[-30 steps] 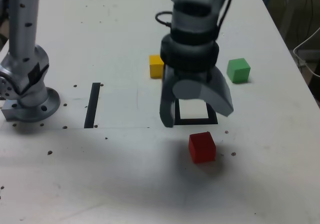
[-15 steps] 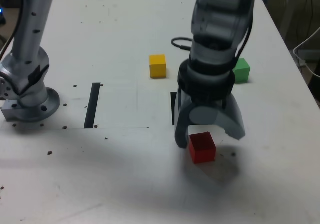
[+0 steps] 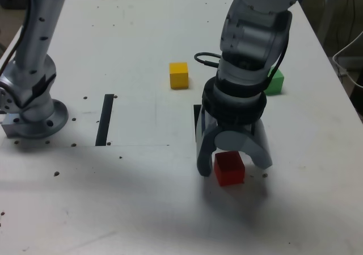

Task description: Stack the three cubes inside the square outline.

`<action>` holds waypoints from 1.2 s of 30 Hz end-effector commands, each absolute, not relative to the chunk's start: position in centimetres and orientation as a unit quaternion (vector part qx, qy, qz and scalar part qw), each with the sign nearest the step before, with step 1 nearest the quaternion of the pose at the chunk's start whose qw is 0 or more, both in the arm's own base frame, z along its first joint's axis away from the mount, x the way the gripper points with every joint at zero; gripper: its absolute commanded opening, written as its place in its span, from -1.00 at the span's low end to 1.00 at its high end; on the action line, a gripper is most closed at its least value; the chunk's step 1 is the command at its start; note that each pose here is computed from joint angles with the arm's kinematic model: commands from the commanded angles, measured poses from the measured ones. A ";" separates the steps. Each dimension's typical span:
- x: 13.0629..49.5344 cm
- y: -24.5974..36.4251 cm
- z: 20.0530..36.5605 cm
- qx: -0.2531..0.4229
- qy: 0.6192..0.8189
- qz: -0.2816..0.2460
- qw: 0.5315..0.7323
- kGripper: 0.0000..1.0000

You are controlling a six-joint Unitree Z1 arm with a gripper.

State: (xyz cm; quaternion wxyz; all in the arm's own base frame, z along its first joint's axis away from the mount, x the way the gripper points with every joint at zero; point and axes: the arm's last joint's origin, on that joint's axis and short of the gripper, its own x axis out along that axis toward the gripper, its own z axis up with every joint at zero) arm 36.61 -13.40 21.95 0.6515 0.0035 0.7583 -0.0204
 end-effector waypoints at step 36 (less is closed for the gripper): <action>36.0 -13.1 23.3 0.003 0.748 -0.018 0.663 -0.65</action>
